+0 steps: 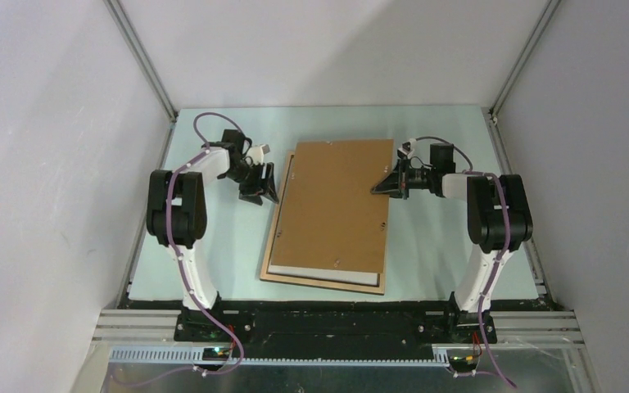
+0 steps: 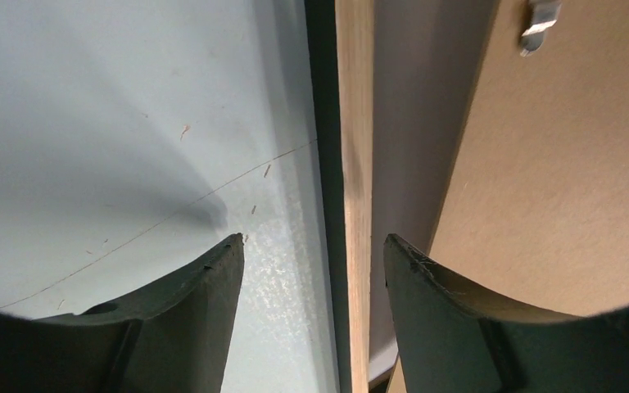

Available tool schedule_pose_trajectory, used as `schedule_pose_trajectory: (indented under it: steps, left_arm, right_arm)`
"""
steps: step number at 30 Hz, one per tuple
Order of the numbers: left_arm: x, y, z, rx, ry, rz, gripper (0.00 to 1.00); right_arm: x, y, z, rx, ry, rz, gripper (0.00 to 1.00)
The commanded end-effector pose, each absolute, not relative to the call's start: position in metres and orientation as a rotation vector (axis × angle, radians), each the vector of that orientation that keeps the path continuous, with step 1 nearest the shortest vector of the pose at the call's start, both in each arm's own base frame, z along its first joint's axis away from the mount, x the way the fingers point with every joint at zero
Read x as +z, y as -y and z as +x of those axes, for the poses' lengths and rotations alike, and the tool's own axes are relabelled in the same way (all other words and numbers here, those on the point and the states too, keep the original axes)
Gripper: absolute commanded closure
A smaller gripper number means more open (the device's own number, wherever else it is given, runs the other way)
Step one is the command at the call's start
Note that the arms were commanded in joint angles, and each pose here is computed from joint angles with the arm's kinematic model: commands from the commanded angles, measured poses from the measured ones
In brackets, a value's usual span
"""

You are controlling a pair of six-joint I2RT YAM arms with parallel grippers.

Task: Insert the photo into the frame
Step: Place the photo frame item in the photo frame.

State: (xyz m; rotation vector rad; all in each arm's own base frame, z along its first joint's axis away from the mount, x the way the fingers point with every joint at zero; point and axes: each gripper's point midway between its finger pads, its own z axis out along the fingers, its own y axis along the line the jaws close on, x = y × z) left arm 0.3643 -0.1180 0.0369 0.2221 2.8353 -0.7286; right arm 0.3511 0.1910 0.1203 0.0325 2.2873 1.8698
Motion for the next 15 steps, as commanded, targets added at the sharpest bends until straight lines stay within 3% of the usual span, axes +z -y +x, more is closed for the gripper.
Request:
schedule_pose_trajectory:
  steps: [1, 15]
  left_arm:
    - [0.063, 0.123, 0.373, -0.767, -2.740, 0.283, 0.32]
    - [0.067, 0.119, 0.379, -0.803, -2.723, 0.238, 0.31]
  right_arm:
    - [0.142, -0.201, 0.350, 1.984, -2.223, -0.077, 1.00]
    - [0.124, -0.207, 0.342, 1.995, -2.259, -0.053, 1.00]
